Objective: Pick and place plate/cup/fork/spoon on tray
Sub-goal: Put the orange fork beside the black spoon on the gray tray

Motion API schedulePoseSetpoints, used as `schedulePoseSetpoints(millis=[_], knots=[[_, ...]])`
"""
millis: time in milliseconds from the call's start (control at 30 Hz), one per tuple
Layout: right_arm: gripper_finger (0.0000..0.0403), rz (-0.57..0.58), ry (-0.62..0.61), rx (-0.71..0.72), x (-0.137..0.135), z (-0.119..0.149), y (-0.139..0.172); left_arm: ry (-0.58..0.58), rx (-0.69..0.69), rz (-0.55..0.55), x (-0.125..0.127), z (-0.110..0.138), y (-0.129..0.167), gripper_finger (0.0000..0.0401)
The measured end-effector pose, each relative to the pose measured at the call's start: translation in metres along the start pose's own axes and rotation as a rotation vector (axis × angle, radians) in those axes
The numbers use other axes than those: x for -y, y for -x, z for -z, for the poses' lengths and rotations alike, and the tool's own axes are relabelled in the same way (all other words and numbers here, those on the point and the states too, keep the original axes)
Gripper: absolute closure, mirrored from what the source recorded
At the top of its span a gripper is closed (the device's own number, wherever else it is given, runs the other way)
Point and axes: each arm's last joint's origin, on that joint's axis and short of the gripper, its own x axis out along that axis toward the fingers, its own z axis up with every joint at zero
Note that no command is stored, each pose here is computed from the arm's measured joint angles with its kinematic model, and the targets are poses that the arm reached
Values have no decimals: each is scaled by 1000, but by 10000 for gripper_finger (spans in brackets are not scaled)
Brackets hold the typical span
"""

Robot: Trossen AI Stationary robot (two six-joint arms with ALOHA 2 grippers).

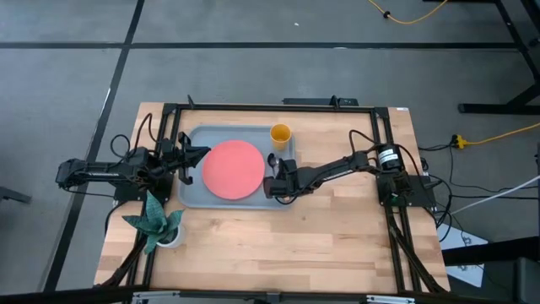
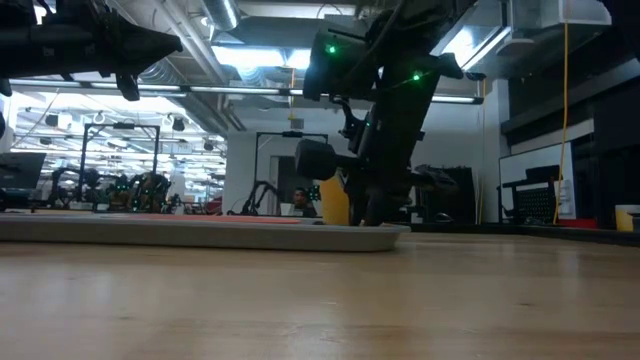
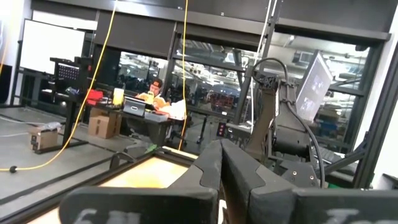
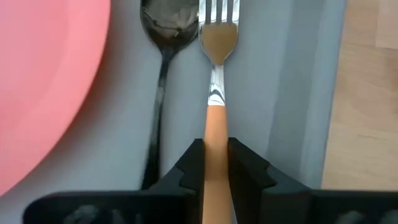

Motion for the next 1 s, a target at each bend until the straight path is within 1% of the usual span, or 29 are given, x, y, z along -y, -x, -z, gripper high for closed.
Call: schedulePoseSetpoints(millis=[67, 167, 233, 300, 500, 800, 1000], knots=[[350, 1, 18, 0, 0, 0, 0, 0, 0, 0, 0, 0, 0, 401], [319, 7, 19, -6, 1, 0, 0, 0, 0, 0, 0, 0, 0, 401], [304, 7, -4, -6, 1, 0, 0, 0, 0, 0, 0, 0, 0, 401], [299, 4, -32, -5, 1, 0, 0, 0, 0, 0, 0, 0, 0, 401], [307, -2, -140, 20, 0, 0, 0, 0, 0, 0, 0, 0, 0, 401], [310, -9, -167, 22, -1, -1, 0, 0, 0, 0, 0, 0, 0, 401], [309, -11, -224, 22, -1, 0, 0, 0, 0, 0, 0, 0, 0, 401]])
